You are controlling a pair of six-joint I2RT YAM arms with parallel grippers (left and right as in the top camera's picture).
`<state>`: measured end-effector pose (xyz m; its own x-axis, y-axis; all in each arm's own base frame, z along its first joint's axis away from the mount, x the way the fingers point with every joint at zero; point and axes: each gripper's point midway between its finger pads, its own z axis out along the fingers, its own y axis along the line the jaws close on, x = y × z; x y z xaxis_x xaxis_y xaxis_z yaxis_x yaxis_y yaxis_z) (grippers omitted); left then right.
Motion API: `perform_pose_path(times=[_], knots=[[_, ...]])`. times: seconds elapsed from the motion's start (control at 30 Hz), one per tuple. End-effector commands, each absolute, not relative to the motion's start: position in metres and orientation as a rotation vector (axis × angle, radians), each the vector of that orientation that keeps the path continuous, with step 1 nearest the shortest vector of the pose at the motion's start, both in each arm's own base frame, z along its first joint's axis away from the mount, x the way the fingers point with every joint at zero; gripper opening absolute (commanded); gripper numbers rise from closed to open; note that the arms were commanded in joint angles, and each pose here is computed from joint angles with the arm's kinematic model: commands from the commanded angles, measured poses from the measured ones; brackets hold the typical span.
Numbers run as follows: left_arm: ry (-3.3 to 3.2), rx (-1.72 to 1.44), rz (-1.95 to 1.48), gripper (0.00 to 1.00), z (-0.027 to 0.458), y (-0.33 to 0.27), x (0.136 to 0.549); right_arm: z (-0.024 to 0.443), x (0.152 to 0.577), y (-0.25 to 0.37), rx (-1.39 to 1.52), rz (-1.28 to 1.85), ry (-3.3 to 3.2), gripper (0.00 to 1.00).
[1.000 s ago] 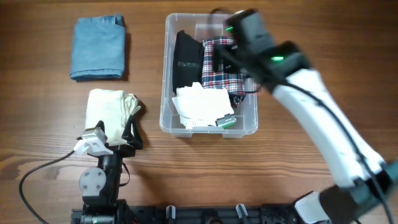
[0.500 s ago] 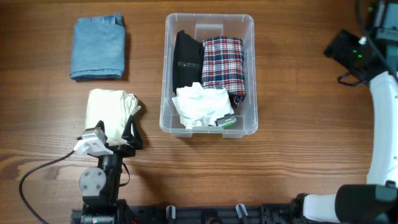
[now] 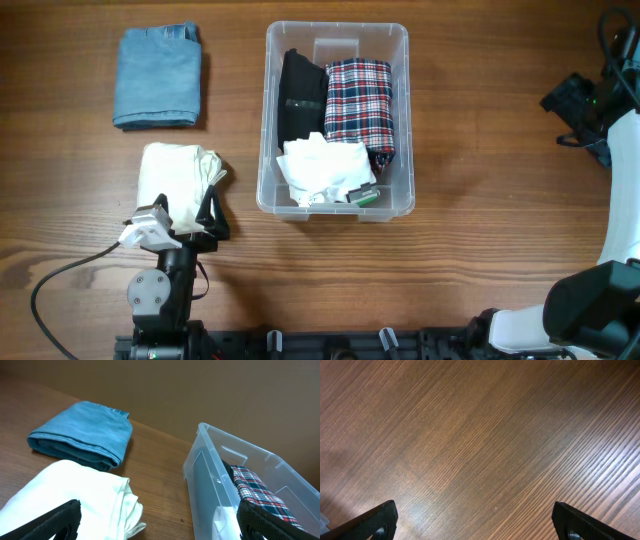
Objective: Pack container
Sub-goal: 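Release and withdraw the right gripper to the right side, then reach the left gripper to the folded cream cloth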
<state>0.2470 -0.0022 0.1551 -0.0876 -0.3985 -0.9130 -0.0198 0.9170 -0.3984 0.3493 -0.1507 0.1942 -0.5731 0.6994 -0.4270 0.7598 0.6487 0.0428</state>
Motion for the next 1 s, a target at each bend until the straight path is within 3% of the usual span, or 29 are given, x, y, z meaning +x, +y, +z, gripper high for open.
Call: perform_pose_path(times=[0.0,0.33,0.6,0.77,0.97], knots=[[1.647,-0.309,-0.313,1.0,0.152,-0.003,0.247,0.193,0.352,-0.153,1.164,-0.205,2.443,1.0],[1.644,-0.299,-0.324,1.0,0.153,-0.005,0.247,0.196,0.357,-0.154,1.158,-0.2,2.422,1.0],[1.505,-0.076,-0.505,1.0,0.216,-0.043,0.236,0.196,0.357,-0.154,1.158,-0.2,2.422,1.0],[1.528,-0.132,-0.359,1.0,0.261,-0.023,0.232,0.196,0.357,-0.154,1.158,-0.2,2.422,1.0],[1.842,-0.301,-0.048,1.0,0.281,0.022,0.246,0.196,0.357,-0.154,1.158,-0.2,2.422,1.0]])
